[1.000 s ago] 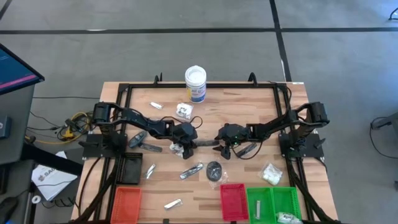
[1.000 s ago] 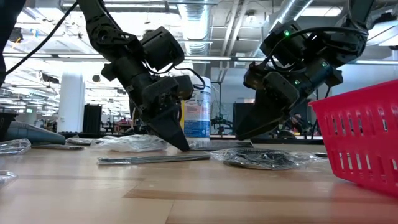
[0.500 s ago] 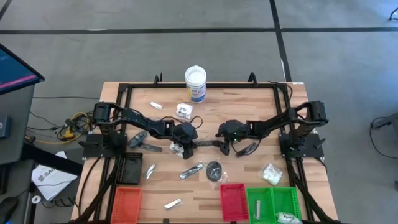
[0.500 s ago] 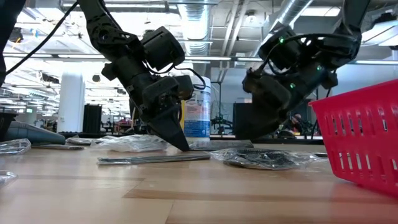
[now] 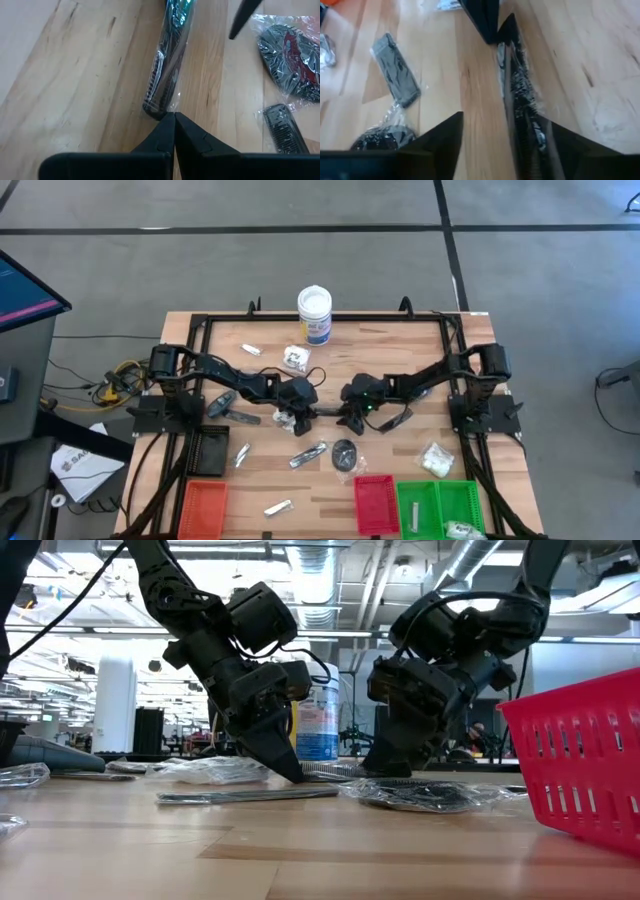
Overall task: Pick & Place Travel size toiletries
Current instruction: Put the black comb into the red bin, then put the gray deodorant into the black bin
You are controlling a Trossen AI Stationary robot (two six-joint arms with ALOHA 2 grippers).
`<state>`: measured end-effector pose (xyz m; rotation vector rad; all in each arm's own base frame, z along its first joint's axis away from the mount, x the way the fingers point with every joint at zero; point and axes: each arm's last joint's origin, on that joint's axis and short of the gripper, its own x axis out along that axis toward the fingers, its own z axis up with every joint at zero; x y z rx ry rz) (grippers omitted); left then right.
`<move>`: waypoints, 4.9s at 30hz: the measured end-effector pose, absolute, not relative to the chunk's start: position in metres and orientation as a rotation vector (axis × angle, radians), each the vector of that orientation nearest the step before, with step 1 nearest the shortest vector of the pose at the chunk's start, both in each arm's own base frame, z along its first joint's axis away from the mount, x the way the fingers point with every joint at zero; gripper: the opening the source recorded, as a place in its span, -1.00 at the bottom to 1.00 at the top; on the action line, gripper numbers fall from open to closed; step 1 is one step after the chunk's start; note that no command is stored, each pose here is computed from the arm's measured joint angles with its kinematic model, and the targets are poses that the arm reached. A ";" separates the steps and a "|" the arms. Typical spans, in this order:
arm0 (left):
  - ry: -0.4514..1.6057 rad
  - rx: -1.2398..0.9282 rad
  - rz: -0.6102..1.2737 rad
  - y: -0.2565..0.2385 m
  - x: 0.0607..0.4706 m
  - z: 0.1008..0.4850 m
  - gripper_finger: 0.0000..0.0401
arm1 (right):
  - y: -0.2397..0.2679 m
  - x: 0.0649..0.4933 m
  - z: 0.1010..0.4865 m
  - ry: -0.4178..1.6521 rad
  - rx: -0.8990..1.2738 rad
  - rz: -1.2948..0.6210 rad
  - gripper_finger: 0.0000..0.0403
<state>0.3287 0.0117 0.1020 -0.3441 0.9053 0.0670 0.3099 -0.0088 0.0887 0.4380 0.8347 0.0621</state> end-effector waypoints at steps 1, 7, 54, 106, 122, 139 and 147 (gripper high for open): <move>0.905 -0.344 0.067 0.012 0.329 0.102 -1.00 | -0.010 0.310 0.089 0.841 0.441 0.057 -0.07; 0.903 -0.345 0.070 0.012 0.329 0.103 -1.00 | -0.013 0.310 0.088 0.881 0.458 0.043 -0.75; 0.431 -0.197 0.229 -0.087 0.242 0.253 -1.00 | 0.301 0.316 0.241 0.900 0.991 -0.949 -1.00; 0.450 -0.198 0.148 -0.100 0.237 0.253 -1.00 | 0.289 0.317 0.281 1.007 0.682 -0.834 -0.25; 0.550 -0.333 0.258 -0.093 0.231 0.242 -1.00 | 0.226 0.351 0.310 1.064 0.123 -0.560 -0.94; 0.595 -0.431 0.433 -0.058 0.237 0.235 -1.00 | 0.145 0.329 0.300 0.973 -0.010 -0.524 -1.00; 0.607 -0.459 0.474 -0.038 0.241 0.235 -1.00 | 0.097 0.307 0.283 0.767 0.304 -0.370 -1.00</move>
